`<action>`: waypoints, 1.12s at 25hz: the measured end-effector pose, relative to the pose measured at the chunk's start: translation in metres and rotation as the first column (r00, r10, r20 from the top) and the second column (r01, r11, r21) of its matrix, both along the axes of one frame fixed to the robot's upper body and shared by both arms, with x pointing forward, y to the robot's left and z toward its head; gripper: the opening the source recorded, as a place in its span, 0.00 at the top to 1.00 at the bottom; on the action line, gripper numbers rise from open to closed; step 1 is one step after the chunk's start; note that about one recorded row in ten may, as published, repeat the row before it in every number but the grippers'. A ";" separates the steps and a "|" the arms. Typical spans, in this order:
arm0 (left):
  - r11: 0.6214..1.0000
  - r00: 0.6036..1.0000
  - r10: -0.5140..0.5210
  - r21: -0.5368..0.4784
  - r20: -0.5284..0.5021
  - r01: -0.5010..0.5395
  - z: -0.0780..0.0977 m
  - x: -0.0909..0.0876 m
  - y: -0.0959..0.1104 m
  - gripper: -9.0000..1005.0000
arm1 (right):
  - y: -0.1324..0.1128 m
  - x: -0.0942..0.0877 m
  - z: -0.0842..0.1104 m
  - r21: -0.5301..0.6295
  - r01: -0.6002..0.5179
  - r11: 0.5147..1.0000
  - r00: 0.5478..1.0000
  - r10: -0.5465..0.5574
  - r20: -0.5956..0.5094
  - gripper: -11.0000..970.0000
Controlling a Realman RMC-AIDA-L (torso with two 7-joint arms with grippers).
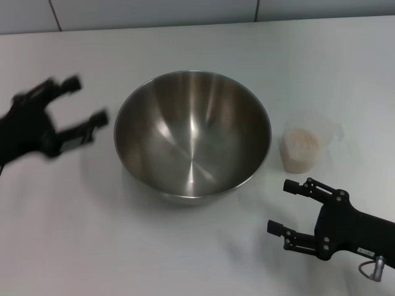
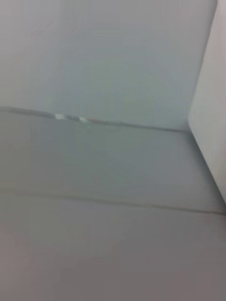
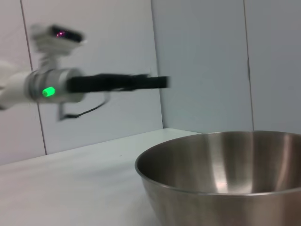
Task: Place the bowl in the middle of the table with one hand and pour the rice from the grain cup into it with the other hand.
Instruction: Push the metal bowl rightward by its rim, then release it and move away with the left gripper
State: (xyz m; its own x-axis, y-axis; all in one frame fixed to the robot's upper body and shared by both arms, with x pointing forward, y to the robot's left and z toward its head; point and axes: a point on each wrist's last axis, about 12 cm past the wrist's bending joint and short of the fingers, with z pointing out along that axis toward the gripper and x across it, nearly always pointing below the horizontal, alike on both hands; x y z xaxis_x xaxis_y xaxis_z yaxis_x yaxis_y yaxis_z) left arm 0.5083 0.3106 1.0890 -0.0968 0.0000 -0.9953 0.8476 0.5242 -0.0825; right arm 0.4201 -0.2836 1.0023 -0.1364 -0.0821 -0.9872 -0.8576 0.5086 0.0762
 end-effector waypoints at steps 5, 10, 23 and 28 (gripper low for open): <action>0.998 0.993 -0.011 -0.068 0.122 0.020 -0.023 -0.058 0.018 0.13 | 0.000 0.000 0.000 0.001 0.001 1.000 1.000 -0.001 -0.001 0.14; 0.994 0.997 0.016 -0.111 0.078 -0.008 -0.038 -0.093 0.025 0.13 | 0.000 0.000 0.000 0.003 0.003 1.000 1.000 -0.003 -0.002 0.14; 0.998 0.989 0.066 0.005 0.134 -0.067 -0.055 -0.096 0.017 0.13 | -0.001 -0.001 0.000 0.009 0.014 1.000 1.000 -0.014 0.000 0.14; 0.994 0.992 0.031 0.103 0.124 -0.044 -0.064 -0.090 0.012 0.13 | -0.001 -0.001 0.000 0.010 0.016 1.000 1.000 -0.016 0.000 0.14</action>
State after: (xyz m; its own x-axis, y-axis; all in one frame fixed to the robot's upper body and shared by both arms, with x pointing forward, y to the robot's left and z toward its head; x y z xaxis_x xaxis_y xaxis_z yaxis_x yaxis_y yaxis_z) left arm 0.4182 0.3228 1.0249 0.0236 0.1044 -0.9943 0.8276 0.5559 0.0780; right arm 0.4193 -0.2841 1.0024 -0.1375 -0.0701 -0.9880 -0.8494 0.5215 0.0812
